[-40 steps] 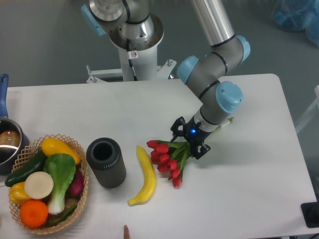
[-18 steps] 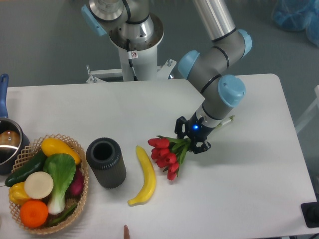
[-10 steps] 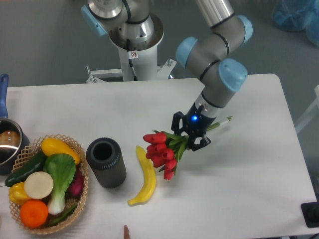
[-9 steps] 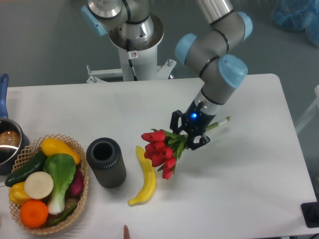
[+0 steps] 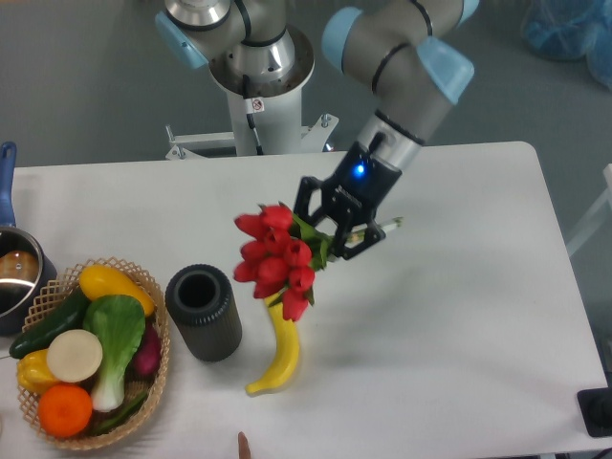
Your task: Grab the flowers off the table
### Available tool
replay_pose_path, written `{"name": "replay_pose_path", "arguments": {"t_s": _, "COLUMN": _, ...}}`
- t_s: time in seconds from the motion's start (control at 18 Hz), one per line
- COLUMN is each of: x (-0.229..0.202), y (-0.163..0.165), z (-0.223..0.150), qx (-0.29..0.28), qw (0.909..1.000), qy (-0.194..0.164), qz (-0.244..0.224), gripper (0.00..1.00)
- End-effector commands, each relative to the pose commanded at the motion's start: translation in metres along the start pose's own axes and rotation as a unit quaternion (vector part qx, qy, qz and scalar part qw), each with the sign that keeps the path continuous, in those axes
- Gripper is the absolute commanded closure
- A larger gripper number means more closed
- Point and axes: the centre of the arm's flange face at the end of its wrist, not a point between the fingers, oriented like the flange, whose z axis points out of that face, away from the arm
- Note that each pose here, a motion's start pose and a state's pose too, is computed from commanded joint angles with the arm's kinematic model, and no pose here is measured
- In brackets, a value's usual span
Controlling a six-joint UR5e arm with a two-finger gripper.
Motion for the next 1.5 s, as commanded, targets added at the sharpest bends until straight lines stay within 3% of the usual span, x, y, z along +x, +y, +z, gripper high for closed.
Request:
{"name": "replay_pose_path", "arguments": {"t_s": 0.28, "x": 0.009, "y": -0.015, "z": -0.001, "qx": 0.071, "qw": 0.9968, "qy": 0.022, "qz": -0.03, "gripper": 0.56}}
{"name": "replay_pose_path", "arguments": {"t_s": 1.06, "x": 0.007, "y": -0.02, "z": 0.004, "qx": 0.073, "qw": 0.9966, "qy": 0.027, "qz": -0.028, "gripper": 0.56}}
{"name": "replay_pose_path", "arguments": {"t_s": 1.5, "x": 0.001, "y": -0.011, "z": -0.013, "qx": 0.086, "qw": 0.9951, "qy": 0.014, "qz": -0.046, "gripper": 0.56}}
